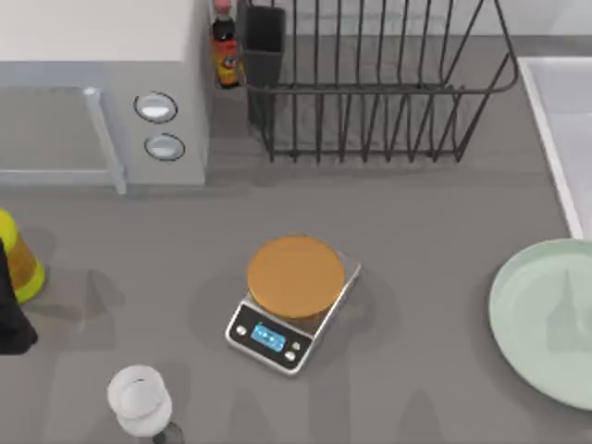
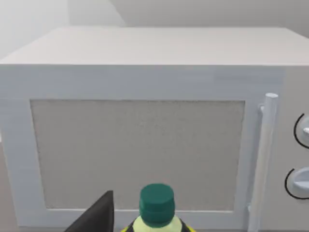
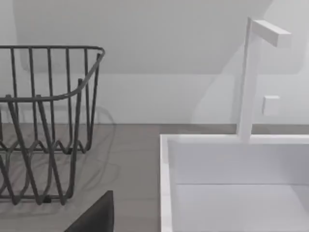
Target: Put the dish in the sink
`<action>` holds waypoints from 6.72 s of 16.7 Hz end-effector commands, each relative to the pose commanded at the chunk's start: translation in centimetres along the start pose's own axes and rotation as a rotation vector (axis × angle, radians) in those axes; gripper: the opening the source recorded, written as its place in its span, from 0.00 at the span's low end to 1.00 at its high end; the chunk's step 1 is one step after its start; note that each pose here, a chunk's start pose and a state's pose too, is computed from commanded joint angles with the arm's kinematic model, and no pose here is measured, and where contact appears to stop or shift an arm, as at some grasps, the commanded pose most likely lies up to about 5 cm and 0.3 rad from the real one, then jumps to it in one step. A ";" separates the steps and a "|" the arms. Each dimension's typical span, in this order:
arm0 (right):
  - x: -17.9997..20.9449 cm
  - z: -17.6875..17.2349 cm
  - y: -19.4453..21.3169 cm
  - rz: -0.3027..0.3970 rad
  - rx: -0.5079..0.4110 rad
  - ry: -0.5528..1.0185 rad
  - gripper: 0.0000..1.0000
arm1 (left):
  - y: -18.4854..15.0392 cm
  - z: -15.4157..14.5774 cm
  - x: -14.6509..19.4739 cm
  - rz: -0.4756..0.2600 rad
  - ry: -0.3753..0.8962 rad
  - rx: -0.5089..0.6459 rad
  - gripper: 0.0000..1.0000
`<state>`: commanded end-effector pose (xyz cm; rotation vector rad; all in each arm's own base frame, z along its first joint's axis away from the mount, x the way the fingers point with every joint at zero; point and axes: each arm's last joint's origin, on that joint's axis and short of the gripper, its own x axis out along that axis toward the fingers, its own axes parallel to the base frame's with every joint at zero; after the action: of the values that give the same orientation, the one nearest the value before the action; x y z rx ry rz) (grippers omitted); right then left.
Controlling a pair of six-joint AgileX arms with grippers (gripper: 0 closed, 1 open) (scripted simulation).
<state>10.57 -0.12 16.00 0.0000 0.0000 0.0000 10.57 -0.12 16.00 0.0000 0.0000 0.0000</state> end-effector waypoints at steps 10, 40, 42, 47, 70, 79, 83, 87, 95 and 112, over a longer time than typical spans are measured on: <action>0.0 0.0 0.0 0.000 0.000 0.000 1.00 | 0.0 0.0 0.0 0.000 0.000 0.000 1.00; 10.6 7.8 6.3 0.106 0.115 1.048 1.00 | 0.0 0.0 0.0 0.000 0.000 0.000 1.00; 13.1 7.1 8.1 0.084 0.095 1.214 1.00 | 0.0 0.0 0.0 0.000 0.000 0.000 1.00; 17.3 4.4 12.0 0.015 0.030 1.503 1.00 | 0.0 0.0 0.0 0.000 0.000 0.000 1.00; 18.2 -6.7 13.1 -0.008 0.008 1.571 1.00 | 0.0 0.0 0.0 0.000 0.000 0.000 1.00; 18.2 -6.7 13.1 -0.008 0.008 1.571 0.40 | 0.0 0.0 0.0 0.000 0.000 0.000 1.00; 18.2 -6.7 13.1 -0.008 0.008 1.571 0.10 | 0.0 0.0 0.0 0.000 0.000 0.000 1.00; 18.2 -6.7 13.1 -0.008 0.008 1.571 0.00 | 0.0 0.0 0.0 0.000 0.000 0.000 1.00; 19.2 -3.7 13.1 0.012 0.045 1.475 0.00 | 0.0 0.0 0.0 0.000 0.000 0.000 1.00; 19.2 20.8 13.1 0.012 0.045 1.475 0.00 | 0.0 0.0 0.0 0.000 0.000 0.000 1.00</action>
<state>29.76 12.99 36.80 0.0448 1.4751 0.0120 10.57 -0.12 16.00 0.0000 0.0000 0.0000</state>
